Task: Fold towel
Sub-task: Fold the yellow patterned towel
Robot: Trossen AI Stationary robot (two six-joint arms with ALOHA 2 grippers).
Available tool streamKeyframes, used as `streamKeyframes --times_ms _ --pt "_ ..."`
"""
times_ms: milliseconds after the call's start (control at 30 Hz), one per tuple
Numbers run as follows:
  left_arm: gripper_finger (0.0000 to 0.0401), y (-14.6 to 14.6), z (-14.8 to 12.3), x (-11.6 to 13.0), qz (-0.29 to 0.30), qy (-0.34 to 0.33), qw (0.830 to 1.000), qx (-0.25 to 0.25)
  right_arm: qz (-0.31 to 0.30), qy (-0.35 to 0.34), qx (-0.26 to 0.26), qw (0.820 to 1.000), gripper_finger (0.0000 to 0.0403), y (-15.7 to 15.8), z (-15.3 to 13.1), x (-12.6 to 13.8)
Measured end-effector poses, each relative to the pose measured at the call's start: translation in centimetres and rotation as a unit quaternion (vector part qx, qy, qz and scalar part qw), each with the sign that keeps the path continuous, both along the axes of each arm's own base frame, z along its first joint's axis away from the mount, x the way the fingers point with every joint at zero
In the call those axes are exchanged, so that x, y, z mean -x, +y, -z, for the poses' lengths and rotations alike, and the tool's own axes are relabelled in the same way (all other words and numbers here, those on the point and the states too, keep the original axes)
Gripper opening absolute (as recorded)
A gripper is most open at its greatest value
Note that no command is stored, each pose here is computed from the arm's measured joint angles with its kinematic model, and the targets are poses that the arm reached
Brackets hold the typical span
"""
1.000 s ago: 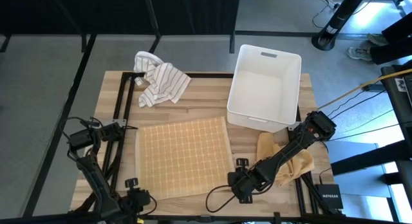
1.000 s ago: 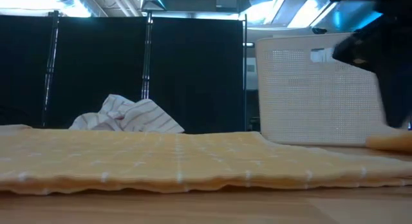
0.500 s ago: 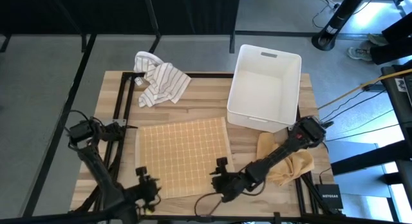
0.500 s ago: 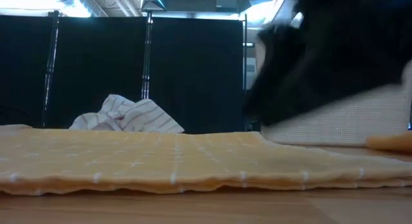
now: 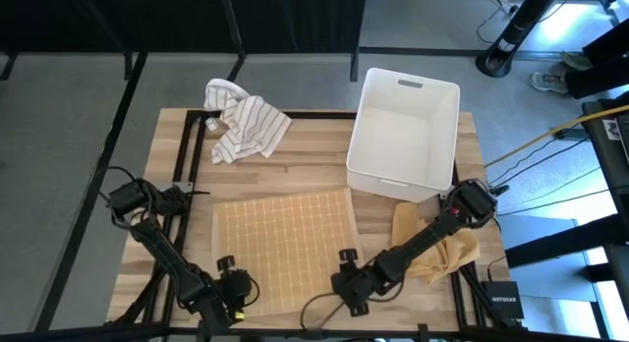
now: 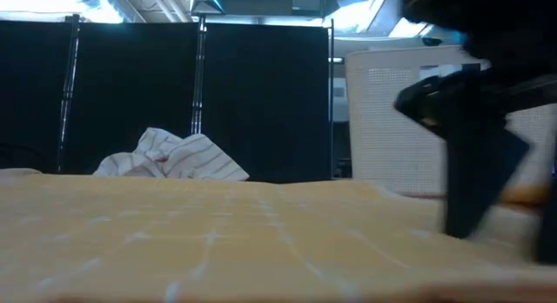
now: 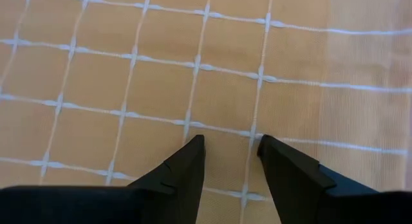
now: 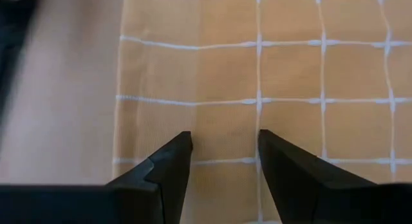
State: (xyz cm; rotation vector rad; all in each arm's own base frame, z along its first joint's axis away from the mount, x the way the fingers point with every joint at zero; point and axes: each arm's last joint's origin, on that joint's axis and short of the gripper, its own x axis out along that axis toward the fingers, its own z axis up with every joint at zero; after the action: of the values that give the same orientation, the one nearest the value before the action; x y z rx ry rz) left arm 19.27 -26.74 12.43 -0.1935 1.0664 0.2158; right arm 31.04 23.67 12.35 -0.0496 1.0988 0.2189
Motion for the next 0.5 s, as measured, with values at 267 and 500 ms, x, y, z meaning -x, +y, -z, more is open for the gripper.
streamKeyframes --times_ms 267,500 --pt "0.0148 0.5 -4.6 -0.6 0.03 0.022 0.999 0.005 -0.013 -0.024 0.007 1.0 0.0186 -0.4 -5.6 1.6" --pt "0.0148 2.9 -7.2 0.1 0.03 -0.003 0.995 -0.098 0.017 -0.103 0.087 0.991 0.0186 -2.4 -9.7 2.0"
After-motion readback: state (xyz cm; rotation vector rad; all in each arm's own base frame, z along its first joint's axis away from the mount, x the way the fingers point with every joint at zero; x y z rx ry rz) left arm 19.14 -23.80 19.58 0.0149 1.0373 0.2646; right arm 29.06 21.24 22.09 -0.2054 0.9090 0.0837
